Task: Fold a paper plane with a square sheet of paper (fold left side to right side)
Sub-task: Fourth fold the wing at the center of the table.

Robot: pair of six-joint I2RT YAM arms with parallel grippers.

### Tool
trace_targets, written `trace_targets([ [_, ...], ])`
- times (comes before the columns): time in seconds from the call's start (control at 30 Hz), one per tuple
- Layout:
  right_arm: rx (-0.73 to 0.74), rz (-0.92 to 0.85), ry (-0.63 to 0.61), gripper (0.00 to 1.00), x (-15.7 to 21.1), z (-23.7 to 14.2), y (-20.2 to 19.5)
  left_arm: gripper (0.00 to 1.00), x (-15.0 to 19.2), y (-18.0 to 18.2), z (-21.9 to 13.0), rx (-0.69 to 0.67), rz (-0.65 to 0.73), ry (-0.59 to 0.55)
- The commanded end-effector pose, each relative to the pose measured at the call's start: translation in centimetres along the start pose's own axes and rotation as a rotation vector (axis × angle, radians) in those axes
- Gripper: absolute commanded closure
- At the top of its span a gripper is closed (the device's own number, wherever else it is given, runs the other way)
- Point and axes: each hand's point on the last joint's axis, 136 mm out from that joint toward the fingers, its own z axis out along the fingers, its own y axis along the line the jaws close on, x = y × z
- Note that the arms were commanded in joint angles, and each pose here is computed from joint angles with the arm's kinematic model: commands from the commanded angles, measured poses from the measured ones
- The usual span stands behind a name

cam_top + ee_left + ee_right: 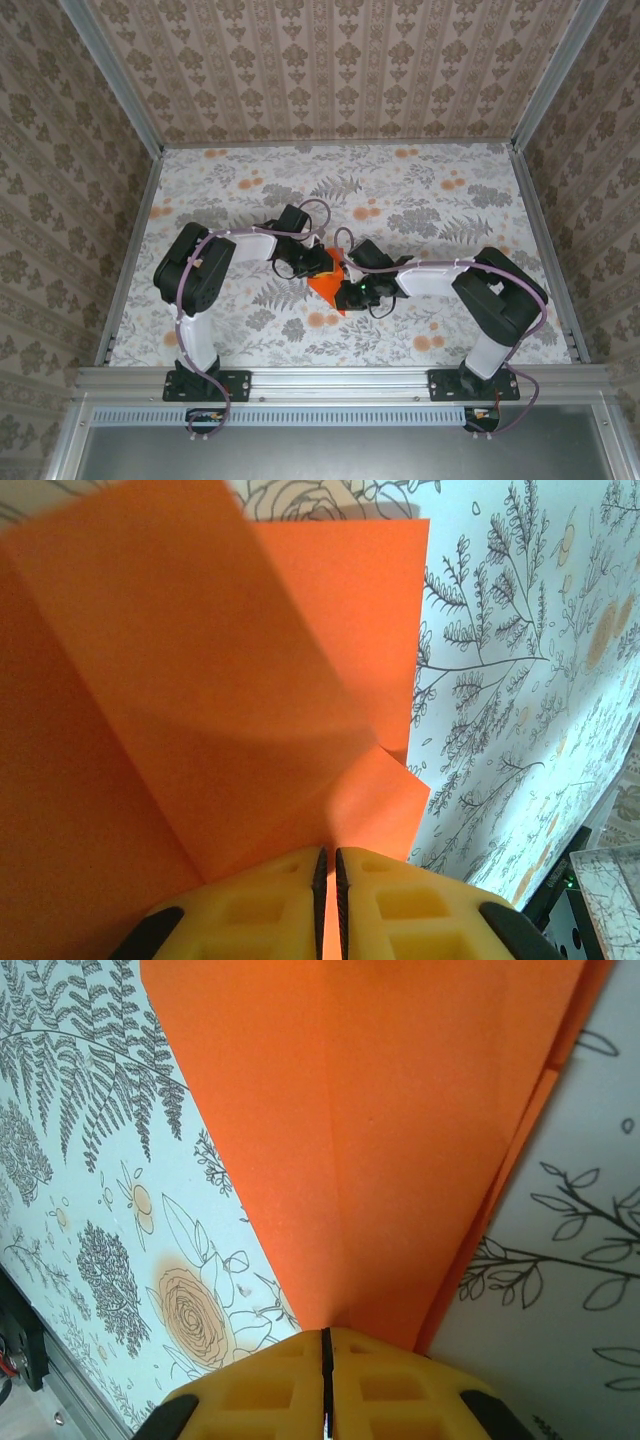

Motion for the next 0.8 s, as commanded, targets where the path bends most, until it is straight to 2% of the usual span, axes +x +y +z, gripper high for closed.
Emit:
trace_targets([
  [0.0, 0.081, 0.073, 0.123, 0.92, 4.2, 0.1, -2.3, 0.84, 1.7, 3.8, 0.3, -0.132, -0.049, 0.032],
  [0.77, 0.107, 0.097, 0.146, 0.94, 6.2, -0.4, -3.4, 0.84, 1.5, 4.1, 0.1, -0.145, -0.051, 0.033],
])
